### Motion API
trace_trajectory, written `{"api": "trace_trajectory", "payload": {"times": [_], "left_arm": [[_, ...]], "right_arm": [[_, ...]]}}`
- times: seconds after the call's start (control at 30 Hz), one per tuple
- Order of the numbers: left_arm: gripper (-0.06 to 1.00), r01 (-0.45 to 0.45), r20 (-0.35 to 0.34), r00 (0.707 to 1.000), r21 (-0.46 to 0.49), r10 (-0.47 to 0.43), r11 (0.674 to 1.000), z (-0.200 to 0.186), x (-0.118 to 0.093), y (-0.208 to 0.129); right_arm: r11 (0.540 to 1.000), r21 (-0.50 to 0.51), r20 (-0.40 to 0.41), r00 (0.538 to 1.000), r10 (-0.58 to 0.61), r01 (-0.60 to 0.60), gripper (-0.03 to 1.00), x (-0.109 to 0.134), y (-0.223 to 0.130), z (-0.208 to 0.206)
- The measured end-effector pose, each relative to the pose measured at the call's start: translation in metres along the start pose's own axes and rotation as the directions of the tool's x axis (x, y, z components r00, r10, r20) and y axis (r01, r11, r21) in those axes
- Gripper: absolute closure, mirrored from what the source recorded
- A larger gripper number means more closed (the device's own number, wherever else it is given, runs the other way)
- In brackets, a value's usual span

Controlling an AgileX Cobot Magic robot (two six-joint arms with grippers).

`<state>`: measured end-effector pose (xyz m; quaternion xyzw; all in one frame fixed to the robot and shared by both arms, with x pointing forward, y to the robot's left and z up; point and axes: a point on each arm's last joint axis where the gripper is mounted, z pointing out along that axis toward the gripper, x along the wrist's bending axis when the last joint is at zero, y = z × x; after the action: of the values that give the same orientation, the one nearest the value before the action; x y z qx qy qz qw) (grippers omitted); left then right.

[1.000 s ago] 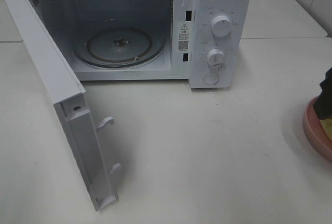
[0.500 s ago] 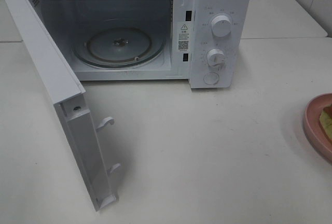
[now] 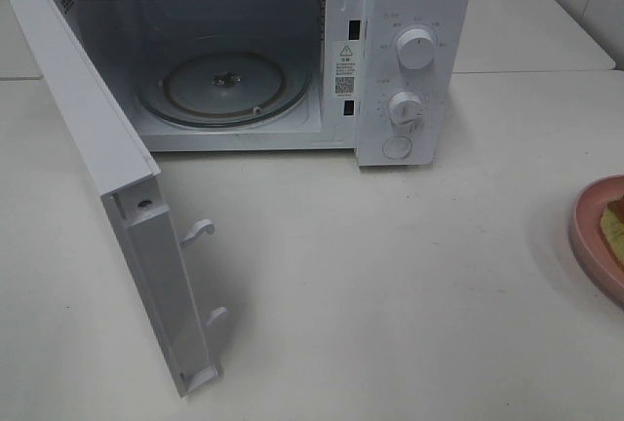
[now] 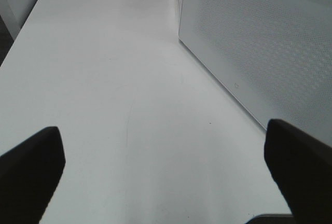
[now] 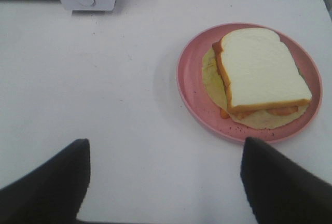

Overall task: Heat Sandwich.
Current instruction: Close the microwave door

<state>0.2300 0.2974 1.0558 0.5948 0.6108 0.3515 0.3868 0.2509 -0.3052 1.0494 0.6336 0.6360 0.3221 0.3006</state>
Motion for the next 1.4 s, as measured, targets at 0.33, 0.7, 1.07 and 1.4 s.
{"api": "trace_trajectory", "payload": {"times": [0.33, 0.7, 1.07, 1.4], "left_arm": [[-0.05, 0.0, 0.0, 1.0, 0.0, 0.0, 1.0, 0.0, 0.0, 0.0], [-0.05, 0.0, 0.0, 1.0, 0.0, 0.0, 1.0, 0.0, 0.0, 0.0], [-0.05, 0.0, 0.0, 1.0, 0.0, 0.0, 1.0, 0.0, 0.0, 0.0], [-0.05, 0.0, 0.0, 1.0, 0.0, 0.0, 1.0, 0.0, 0.0, 0.0]], "right_arm": [[0.989, -0.147, 0.012, 0.999, 0.03, -0.028, 0.2, 0.001, -0.012, -0.015], [0.989, -0.145, 0.01, 0.999, 0.035, -0.034, 0.2, 0.002, -0.012, -0.015], [0.989, -0.146, 0.01, 0.999, 0.035, -0.034, 0.2, 0.002, -0.012, -0.015], [0.989, -0.146, 0.01, 0.999, 0.035, -0.034, 0.2, 0.002, -0.012, -0.015]]}}
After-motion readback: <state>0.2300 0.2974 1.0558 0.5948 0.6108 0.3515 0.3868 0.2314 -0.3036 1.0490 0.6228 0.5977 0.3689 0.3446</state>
